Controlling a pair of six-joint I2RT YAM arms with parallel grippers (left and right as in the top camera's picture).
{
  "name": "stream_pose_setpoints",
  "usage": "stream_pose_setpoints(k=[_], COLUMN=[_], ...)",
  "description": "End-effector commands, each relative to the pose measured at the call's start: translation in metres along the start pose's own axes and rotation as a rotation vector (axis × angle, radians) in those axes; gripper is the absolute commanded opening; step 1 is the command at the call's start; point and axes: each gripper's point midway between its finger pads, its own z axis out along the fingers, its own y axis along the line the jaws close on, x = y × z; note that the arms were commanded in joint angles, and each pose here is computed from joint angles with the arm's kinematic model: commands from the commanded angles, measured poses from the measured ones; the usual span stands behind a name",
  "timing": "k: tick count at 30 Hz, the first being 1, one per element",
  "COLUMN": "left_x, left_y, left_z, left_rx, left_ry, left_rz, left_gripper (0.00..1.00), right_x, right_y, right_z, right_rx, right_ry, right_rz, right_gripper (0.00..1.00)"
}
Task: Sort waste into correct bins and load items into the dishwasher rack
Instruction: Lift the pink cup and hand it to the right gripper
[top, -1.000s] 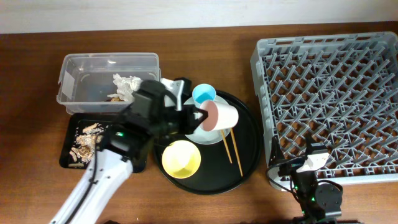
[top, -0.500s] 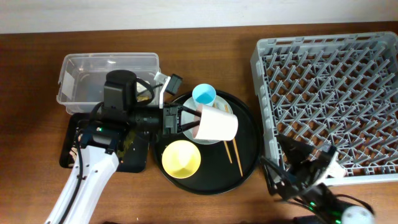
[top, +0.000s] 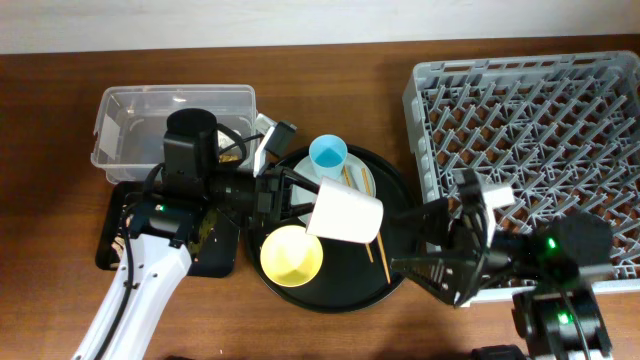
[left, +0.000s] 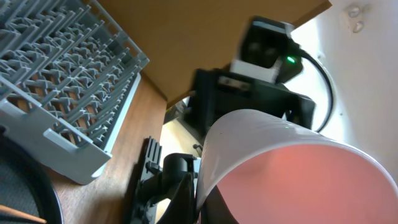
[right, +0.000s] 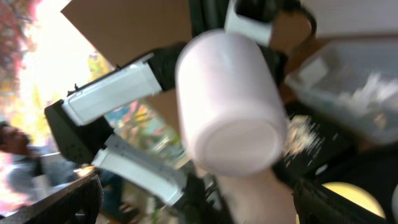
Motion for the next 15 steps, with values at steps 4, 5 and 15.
stream_pose_setpoints(k=[4, 5, 15], left_x=[-0.001, -0.001, 0.009], left_y=[-0.010, -0.010, -0.013], left_z=[-0.002, -0.001, 0.026], left_rx=[0.031, 0.032, 0.027], left_ry=[0.011, 0.011, 0.056], left_rz=[0.040, 0.040, 0.101], left_gripper=[0.00, 0.00, 0.00], right_x=[0.005, 0.005, 0.002], right_y=[-0.001, -0.001, -0.020], right_z=[0.001, 0.001, 0.002], right_rx=[-0.073, -0.073, 0.017], right_ry=[0.069, 0.070, 0.018], right_rz=[0.053, 0.056, 0.136], right_gripper=[0.98, 0.99, 0.97])
